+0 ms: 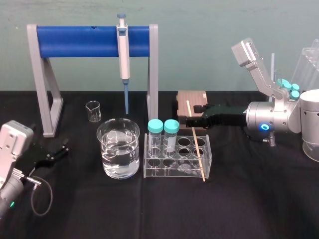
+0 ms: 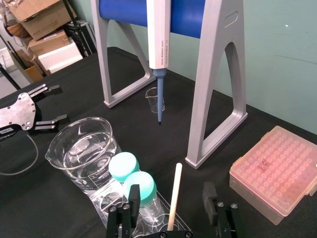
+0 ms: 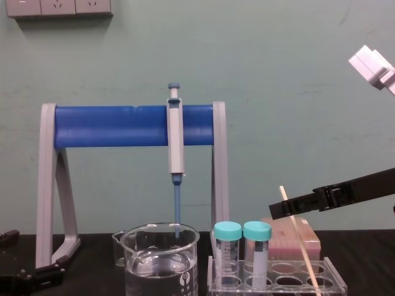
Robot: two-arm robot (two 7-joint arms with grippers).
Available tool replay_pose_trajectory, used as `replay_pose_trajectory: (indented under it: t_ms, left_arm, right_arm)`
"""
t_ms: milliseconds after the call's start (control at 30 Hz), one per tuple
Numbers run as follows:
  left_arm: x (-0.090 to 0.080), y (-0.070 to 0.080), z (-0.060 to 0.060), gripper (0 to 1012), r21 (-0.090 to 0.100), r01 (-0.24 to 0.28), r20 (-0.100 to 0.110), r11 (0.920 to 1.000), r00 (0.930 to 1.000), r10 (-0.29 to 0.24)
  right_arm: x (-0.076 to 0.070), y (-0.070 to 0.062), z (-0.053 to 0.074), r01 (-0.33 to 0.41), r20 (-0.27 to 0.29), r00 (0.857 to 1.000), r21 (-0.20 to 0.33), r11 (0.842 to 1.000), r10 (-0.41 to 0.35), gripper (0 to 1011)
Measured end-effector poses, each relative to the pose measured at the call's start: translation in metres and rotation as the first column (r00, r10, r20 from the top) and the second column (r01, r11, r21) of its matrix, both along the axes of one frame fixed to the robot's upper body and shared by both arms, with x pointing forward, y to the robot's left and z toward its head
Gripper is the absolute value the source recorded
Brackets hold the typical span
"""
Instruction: Hold the thermometer with one hand and immerse one end into the beaker, then reinsert it into the test tube rack.
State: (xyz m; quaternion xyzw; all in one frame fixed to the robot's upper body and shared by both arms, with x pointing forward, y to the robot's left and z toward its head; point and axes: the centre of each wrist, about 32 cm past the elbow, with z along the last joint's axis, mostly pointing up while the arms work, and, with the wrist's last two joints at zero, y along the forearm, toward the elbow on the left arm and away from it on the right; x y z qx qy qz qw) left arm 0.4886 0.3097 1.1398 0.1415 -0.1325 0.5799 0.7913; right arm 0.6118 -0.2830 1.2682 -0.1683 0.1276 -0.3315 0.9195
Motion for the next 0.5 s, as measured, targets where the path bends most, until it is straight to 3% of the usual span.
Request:
replay_pose_trajectory:
  t_ms: [500]
  left_arm:
    - [0.0, 0.0, 0.0, 1004, 0.0, 0.0, 0.0, 1.0, 1.0, 0.0]
  right_arm:
    - [-0.0003, -0.0003, -0.0002, 0.001, 0.001, 1.0, -0.001, 1.0, -0.001, 365]
